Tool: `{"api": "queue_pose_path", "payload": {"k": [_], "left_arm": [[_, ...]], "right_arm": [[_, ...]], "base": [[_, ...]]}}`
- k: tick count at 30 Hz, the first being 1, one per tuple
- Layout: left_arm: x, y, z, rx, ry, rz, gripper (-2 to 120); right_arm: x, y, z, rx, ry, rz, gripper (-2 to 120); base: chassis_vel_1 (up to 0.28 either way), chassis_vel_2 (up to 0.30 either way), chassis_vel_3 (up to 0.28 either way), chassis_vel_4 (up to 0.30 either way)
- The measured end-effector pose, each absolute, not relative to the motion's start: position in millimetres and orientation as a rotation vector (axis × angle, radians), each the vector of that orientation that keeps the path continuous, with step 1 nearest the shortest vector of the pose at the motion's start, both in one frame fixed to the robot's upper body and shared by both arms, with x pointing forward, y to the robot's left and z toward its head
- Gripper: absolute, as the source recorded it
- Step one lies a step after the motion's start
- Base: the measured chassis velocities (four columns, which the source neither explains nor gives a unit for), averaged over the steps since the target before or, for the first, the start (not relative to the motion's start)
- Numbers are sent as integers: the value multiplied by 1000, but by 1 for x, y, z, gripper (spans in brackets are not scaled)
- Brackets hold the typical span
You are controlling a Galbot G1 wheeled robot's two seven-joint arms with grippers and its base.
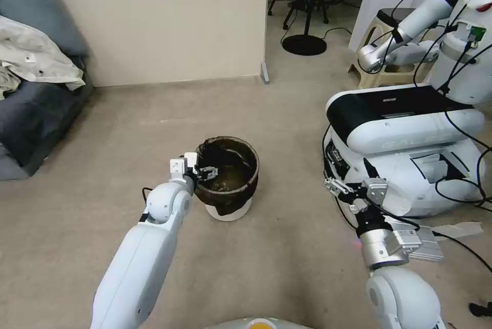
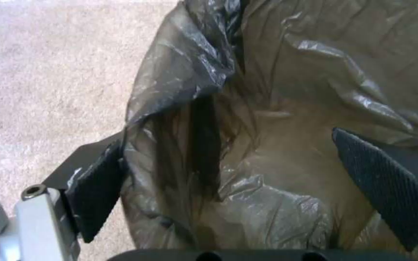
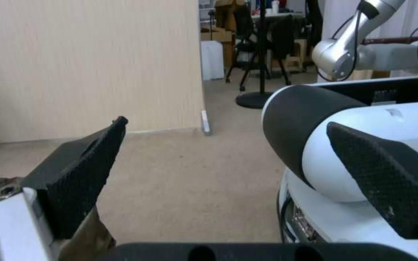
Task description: Pick up the trash can from the floor.
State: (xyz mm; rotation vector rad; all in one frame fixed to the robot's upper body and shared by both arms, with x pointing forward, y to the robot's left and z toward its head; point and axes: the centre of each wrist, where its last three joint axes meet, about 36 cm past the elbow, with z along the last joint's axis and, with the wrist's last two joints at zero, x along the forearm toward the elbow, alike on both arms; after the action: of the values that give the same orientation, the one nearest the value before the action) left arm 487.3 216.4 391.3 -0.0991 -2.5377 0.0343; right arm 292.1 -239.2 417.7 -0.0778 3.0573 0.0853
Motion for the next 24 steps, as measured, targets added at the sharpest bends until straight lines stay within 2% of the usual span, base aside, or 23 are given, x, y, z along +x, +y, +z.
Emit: {"api": "queue_pose_path", "payload": {"k": [7, 11, 12, 15, 16, 20, 21, 24], "left_arm": [[495, 213, 387, -90, -2501, 13, 93], [497, 213, 387, -86, -2486, 3, 80], [497, 213, 387, -86, -2486, 3, 80], [497, 214, 386, -74, -2485, -5, 65], [497, 214, 386, -74, -2485, -5, 65], [497, 217, 384, -57, -2483, -18, 47], [497, 217, 384, -57, -2483, -18, 47], [498, 219, 381, -37, -2484, -24, 33]], "right_arm": [[293, -240, 418, -72, 3057, 86, 100], [293, -240, 417, -70, 3057, 89, 100], [293, -240, 417, -70, 3057, 89, 100], [293, -240, 417, -68, 3059, 90, 100], [293, -240, 417, -68, 3059, 90, 100], [293, -239, 417, -70, 3059, 92, 100], [293, -239, 417, -70, 3059, 92, 100], [294, -239, 416, -71, 3058, 93, 100]], "base": [[0, 0, 0, 0], [0, 0, 0, 0], [0, 0, 0, 0], [0, 0, 0, 0], [0, 0, 0, 0], [0, 0, 0, 0], [0, 0, 0, 0], [0, 0, 0, 0]]}}
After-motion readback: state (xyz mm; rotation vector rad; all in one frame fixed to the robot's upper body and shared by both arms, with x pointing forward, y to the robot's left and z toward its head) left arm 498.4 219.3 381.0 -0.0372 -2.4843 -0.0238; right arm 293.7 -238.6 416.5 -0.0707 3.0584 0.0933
